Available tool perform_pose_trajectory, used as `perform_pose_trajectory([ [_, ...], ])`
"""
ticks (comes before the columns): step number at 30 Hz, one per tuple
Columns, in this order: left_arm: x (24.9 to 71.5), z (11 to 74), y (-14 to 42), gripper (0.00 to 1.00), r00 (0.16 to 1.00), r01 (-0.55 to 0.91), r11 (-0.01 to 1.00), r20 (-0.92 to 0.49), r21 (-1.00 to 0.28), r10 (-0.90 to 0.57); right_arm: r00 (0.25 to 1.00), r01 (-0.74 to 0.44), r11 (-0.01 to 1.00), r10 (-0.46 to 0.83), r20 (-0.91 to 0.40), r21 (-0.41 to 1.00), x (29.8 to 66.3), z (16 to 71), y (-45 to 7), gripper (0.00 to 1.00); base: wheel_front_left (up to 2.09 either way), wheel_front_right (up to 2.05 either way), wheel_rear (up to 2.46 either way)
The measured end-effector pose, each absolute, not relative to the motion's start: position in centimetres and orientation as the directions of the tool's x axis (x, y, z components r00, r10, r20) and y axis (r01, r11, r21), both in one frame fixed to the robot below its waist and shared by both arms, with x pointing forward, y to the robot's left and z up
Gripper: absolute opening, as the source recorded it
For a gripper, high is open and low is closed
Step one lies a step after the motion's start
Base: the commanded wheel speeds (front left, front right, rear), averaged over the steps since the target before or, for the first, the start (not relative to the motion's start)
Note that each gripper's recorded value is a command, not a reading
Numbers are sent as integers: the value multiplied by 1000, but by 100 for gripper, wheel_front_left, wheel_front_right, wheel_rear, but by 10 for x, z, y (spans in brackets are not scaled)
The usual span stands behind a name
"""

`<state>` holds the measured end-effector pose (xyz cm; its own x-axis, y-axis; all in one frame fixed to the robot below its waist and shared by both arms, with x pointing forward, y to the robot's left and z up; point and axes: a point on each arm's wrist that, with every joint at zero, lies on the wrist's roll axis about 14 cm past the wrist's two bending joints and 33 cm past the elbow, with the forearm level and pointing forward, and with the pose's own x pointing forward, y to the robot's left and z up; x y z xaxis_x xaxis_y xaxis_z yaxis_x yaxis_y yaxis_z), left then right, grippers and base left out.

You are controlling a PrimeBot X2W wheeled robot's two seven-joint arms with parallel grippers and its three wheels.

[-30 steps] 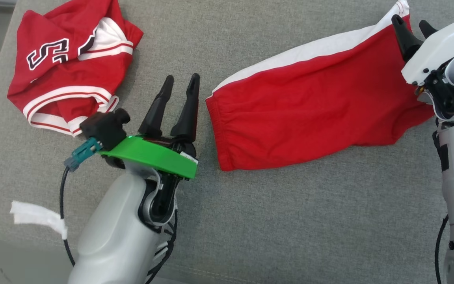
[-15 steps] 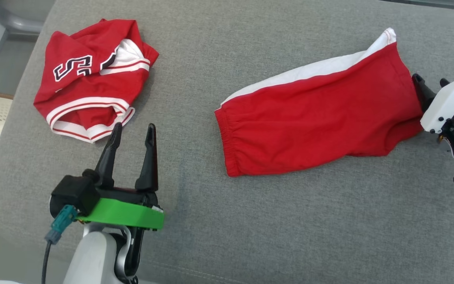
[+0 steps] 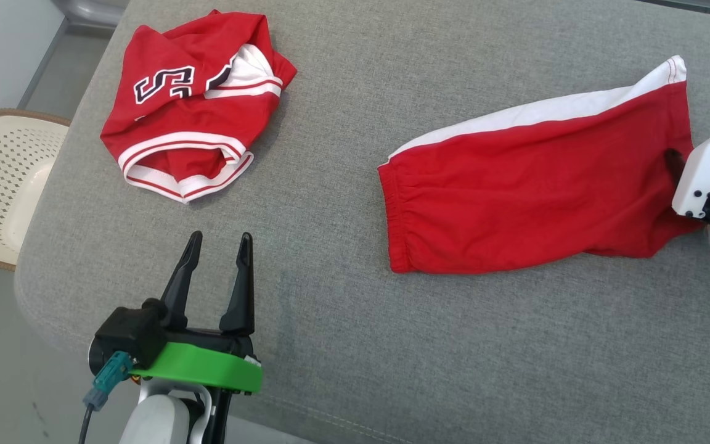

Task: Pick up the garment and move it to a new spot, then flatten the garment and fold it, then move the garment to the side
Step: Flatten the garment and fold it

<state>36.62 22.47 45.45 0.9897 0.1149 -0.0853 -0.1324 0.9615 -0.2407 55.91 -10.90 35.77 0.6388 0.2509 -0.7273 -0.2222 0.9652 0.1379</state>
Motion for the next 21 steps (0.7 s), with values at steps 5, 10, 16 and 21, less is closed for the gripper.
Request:
perform_pose_trajectory([
  [5,366,454,228,100,988,-142,960,-87,-241,125,609,-262,957,266,-747,127,552,355,-100,30,0,0,0],
  [10,370,452,224,100,990,-129,961,-87,-245,110,615,-281,950,285,-735,134,547,356,-96,0,0,0,0],
  [16,376,450,214,100,993,-99,963,-88,-252,79,680,-230,964,256,-687,131,550,364,-115,0,0,0,0],
  [21,384,453,203,100,996,-58,966,-74,-253,41,756,-153,987,145,-638,44,552,376,-163,0,0,0,0],
])
